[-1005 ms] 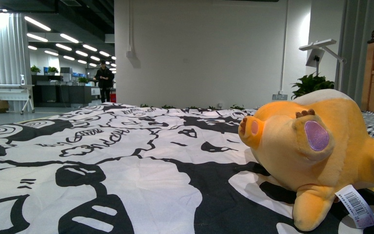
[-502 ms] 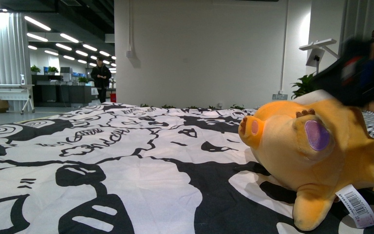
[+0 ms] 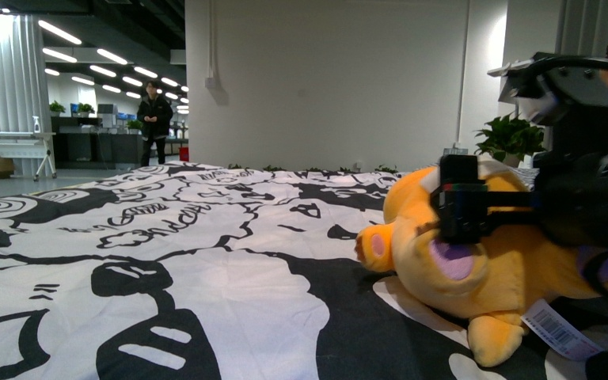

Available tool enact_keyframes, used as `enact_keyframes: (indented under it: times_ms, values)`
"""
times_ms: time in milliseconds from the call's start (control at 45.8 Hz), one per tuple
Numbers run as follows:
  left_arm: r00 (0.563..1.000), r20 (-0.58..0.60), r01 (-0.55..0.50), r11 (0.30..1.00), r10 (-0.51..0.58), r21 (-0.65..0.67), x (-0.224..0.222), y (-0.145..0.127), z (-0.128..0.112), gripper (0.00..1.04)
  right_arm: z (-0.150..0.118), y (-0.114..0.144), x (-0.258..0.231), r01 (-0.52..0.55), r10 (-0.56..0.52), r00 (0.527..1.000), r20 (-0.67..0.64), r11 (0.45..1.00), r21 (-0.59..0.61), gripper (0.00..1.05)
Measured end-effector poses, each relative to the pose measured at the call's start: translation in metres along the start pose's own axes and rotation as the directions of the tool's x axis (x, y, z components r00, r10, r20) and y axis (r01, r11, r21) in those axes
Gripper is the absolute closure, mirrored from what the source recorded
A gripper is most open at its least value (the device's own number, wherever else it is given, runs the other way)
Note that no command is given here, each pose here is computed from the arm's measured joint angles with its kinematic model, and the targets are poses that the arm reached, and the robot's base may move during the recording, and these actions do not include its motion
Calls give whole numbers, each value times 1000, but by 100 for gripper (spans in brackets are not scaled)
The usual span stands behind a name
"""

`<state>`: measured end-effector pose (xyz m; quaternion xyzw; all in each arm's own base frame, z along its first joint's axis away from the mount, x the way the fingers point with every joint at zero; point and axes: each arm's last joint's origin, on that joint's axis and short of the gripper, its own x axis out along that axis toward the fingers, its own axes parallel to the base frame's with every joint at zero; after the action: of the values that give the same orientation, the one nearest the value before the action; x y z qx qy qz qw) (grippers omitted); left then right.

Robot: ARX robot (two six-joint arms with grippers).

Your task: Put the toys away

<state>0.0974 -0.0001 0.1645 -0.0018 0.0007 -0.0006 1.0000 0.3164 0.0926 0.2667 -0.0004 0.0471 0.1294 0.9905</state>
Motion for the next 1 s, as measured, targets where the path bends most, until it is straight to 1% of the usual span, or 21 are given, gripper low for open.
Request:
enact_keyframes:
  times_ms: [153,175,306,437,459,568,677,786,852,1005]
  values:
    - [1000,0,0,1000,0,0,0,0,0,6,-11,5,-1,-23,23,1000,-19,1000,-9,7]
    - [1000,0,0,1000,0,0,0,0,0,6,-13,5,-1,-22,22,1000,-18,1000,-9,10]
    - [1000,0,0,1000,0,0,0,0,0,6,-13,4,-10,-29,29,999,-17,999,-15,36]
    - [1000,0,0,1000,0,0,0,0,0,6,-5,2,-20,-47,47,999,-8,999,-6,53]
    - [1000,0,0,1000,0,0,0,0,0,6,-4,2,-21,-49,49,999,-6,999,-4,54]
    - [1000,0,0,1000,0,0,0,0,0,6,12,0,-38,-77,76,997,32,997,25,73]
    - [1000,0,0,1000,0,0,0,0,0,6,27,-5,-58,-122,117,990,83,991,57,88]
    - [1000,0,0,1000,0,0,0,0,0,6,42,-13,-79,-146,134,980,149,986,77,94]
    - [1000,0,0,1000,0,0,0,0,0,6,49,-22,-96,-153,135,972,191,985,85,95]
    - [1000,0,0,1000,0,0,0,0,0,6,47,-41,-129,-168,142,962,233,981,99,95]
